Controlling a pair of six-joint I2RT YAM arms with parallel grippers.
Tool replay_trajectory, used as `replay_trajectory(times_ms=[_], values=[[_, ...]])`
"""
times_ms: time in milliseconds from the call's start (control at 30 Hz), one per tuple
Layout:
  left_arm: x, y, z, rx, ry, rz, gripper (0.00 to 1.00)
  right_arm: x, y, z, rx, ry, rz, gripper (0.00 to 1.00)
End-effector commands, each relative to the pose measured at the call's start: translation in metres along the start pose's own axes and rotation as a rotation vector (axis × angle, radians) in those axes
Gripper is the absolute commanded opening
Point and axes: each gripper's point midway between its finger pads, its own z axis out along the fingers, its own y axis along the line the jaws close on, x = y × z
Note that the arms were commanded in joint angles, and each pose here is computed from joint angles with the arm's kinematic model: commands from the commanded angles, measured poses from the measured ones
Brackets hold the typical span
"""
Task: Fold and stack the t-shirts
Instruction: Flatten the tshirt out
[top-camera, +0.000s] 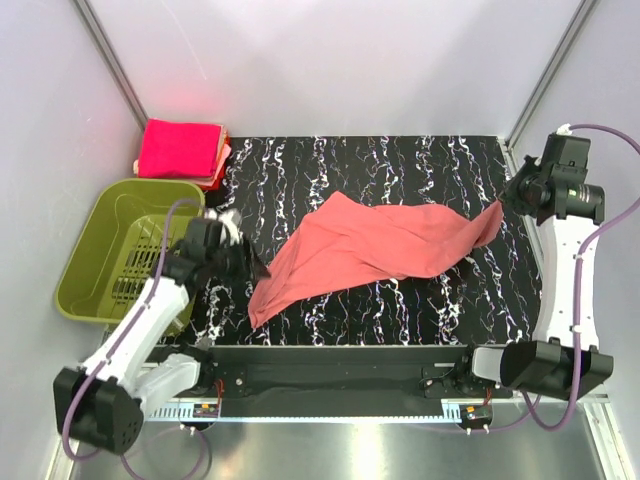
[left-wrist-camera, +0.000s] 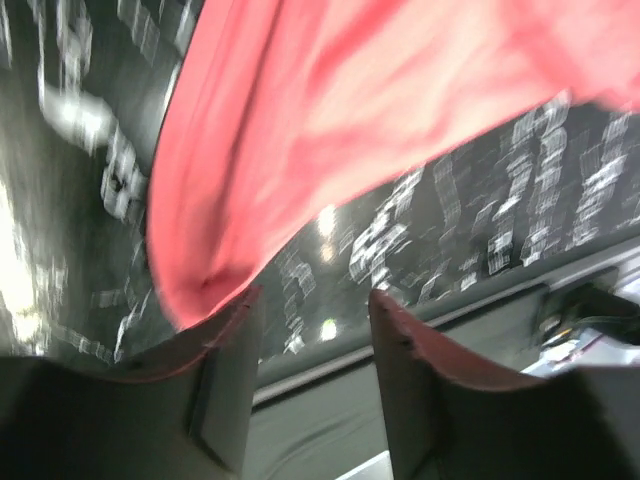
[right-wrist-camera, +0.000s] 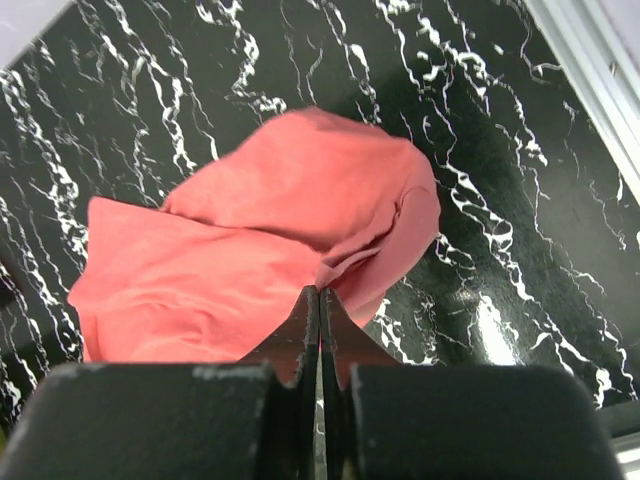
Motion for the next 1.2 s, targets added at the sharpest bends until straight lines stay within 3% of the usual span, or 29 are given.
replay_trajectory(times_ms=[0, 67, 167, 200, 233, 300, 333, 400, 433, 500, 533, 800, 1167], values=[[-0.082, -0.044, -0.010, 0.075, -0.192, 0.139, 0.52, -0.026, 0.008, -0.022, -0.043, -0.146, 0.012, 0.00], [-0.116, -0.054, 0.008, 0.060, -0.175, 0.176, 0.52, -0.023, 0.013, -0.019, -0.073, -0.131, 0.014, 0.00], [-0.160, -0.083, 0.048, 0.168, -0.118, 0.288, 0.52, -0.017, 0.028, -0.016, -0.162, -0.119, 0.035, 0.00], [-0.191, -0.107, 0.046, 0.217, -0.165, 0.367, 0.51, -0.019, 0.032, -0.015, -0.188, -0.127, 0.038, 0.00], [-0.199, -0.096, 0.081, 0.194, -0.108, 0.351, 0.49, -0.017, 0.035, -0.016, -0.205, -0.125, 0.045, 0.00], [-0.240, -0.121, 0.090, 0.251, -0.153, 0.376, 0.44, -0.013, 0.040, -0.010, -0.236, -0.109, 0.049, 0.00], [-0.243, -0.112, 0.125, 0.250, -0.102, 0.345, 0.43, -0.011, 0.040, -0.006, -0.238, -0.098, 0.051, 0.00], [-0.274, -0.139, 0.133, 0.320, -0.144, 0.357, 0.43, -0.009, 0.045, -0.002, -0.263, -0.082, 0.053, 0.00], [-0.273, -0.129, 0.164, 0.310, -0.108, 0.336, 0.43, -0.009, 0.045, 0.000, -0.266, -0.077, 0.053, 0.00], [-0.293, -0.141, 0.175, 0.330, -0.147, 0.360, 0.45, -0.010, 0.046, 0.002, -0.269, -0.074, 0.055, 0.00], [-0.290, -0.131, 0.198, 0.317, -0.124, 0.349, 0.47, -0.010, 0.048, 0.005, -0.275, -0.068, 0.054, 0.00], [-0.279, -0.119, 0.275, 0.350, -0.103, 0.290, 0.49, -0.007, 0.057, 0.013, -0.320, -0.021, 0.062, 0.00], [-0.250, -0.123, 0.310, 0.347, -0.050, 0.255, 0.47, -0.011, 0.060, 0.006, -0.336, -0.043, 0.050, 0.00]])
